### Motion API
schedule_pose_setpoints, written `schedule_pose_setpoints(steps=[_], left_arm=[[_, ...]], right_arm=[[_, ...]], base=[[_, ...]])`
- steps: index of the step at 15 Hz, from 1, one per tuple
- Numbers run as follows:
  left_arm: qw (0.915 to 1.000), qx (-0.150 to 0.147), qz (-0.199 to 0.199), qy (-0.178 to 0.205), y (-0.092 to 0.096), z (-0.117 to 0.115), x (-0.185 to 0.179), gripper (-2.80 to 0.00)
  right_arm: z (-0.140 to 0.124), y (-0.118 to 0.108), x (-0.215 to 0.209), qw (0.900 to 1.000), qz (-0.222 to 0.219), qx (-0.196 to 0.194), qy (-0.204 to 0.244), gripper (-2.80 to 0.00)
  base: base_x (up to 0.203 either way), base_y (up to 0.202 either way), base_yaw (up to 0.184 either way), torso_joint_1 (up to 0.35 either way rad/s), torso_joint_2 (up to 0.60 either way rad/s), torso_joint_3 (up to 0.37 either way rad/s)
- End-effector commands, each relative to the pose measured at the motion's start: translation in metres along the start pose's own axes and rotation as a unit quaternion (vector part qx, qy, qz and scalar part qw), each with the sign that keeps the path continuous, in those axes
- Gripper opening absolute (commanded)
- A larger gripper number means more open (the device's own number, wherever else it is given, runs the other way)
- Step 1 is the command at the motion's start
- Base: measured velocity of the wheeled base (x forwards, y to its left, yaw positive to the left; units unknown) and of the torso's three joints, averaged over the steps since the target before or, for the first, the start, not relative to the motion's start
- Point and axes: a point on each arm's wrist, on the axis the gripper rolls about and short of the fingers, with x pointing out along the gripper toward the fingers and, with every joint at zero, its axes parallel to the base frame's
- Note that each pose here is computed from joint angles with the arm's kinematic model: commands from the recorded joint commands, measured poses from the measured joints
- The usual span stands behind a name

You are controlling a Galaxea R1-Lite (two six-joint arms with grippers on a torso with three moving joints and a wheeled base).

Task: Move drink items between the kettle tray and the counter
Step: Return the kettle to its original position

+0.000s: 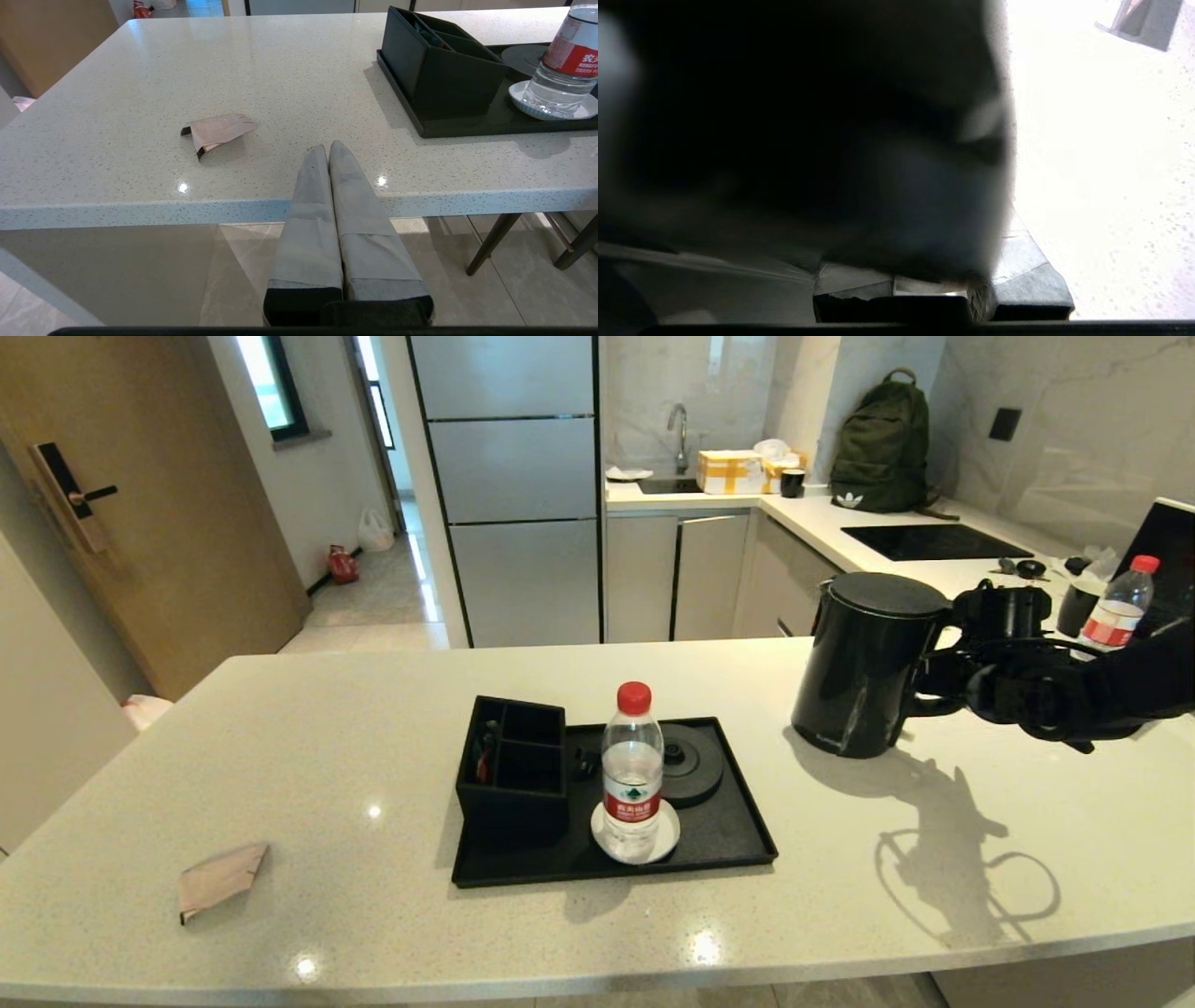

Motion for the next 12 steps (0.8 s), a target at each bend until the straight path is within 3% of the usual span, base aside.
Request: schedule_pose_setpoints(steps=[1,6,9,12], left_arm=[[1.0,0.0,0.0,0.0,0.0,0.0,0.0,-2.8],[1.0,0.0,0.0,0.001,0.0,0.0,0.0,-2.8],[1.0,0.0,0.0,0.001,0.0,0.0,0.0,-2.8],[1.0,0.0,0.0,0.0,0.0,0.0,0.0,-2.8]], right_arm=[[0.028,0.002,-0.035,0.999,0.032,0.019,-0.037,-2.8],[0.063,0.013,-0.101,0.99,0.096,0.047,-0.094,-2.8],[0.059,0.021,-0.117,0.985,0.126,0.054,-0.105,-2.8],[0.039,0.035,-0.124,0.977,0.178,0.049,-0.106,-2.8]], base=[[0.0,0.0,0.0,0.0,0.0,0.0],[0.0,0.0,0.0,0.0,0.0,0.0],[0.0,0.0,0.0,0.0,0.0,0.0],[0.0,0.0,0.0,0.0,0.0,0.0]])
